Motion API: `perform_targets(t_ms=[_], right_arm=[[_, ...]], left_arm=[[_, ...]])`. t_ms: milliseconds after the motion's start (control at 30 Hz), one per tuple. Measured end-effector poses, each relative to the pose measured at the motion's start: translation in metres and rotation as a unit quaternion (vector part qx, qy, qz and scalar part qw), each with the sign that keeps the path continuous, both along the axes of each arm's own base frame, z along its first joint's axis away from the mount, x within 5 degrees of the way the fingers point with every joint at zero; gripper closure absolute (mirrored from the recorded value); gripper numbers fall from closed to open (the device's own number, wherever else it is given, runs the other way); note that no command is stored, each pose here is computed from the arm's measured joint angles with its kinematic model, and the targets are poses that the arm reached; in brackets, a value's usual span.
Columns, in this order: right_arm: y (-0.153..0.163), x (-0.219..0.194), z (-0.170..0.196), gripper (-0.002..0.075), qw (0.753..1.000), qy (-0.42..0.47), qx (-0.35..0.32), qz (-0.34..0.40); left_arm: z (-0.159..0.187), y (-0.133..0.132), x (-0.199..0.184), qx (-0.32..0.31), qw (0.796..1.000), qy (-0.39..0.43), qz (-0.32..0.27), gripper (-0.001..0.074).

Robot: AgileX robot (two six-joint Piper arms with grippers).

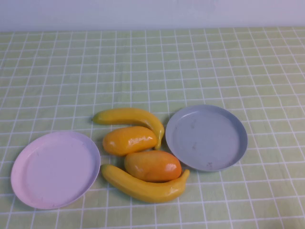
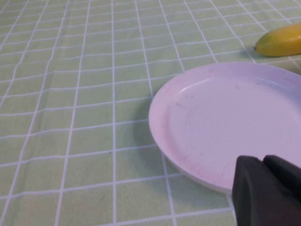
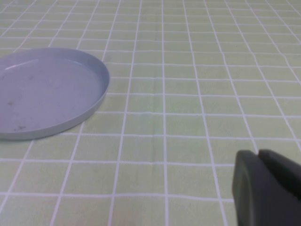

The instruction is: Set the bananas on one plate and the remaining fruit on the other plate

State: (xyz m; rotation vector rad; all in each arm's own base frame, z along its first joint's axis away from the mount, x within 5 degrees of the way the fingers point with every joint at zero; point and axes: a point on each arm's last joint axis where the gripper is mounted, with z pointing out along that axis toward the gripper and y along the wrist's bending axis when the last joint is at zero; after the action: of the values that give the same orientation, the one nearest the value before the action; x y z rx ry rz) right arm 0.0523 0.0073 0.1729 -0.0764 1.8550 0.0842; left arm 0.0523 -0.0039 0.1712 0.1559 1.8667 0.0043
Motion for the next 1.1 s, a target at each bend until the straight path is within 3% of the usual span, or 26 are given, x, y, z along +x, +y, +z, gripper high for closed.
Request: perform_targets(t_ms=[833, 967, 1100], right_arm=[[0.0, 0.0, 0.0, 0.0741, 1.0, 0.0, 0.0, 0.0], [0.0, 0.0, 0.0, 0.0741, 1.0, 0.0, 0.0, 0.0], [0.0, 0.0, 0.0, 0.0741, 1.0, 0.0, 0.0, 0.0]], left_arm=[[0.003, -0.001, 0.001, -0.026, 1.0, -0.016, 0.003, 0.0734], [0.007, -0.003, 0.002, -0.118, 0.992, -0.03, 0.014, 0.0734], [0.013, -0.005, 0.003, -0.226, 0.973, -0.049, 0.023, 0.0734]])
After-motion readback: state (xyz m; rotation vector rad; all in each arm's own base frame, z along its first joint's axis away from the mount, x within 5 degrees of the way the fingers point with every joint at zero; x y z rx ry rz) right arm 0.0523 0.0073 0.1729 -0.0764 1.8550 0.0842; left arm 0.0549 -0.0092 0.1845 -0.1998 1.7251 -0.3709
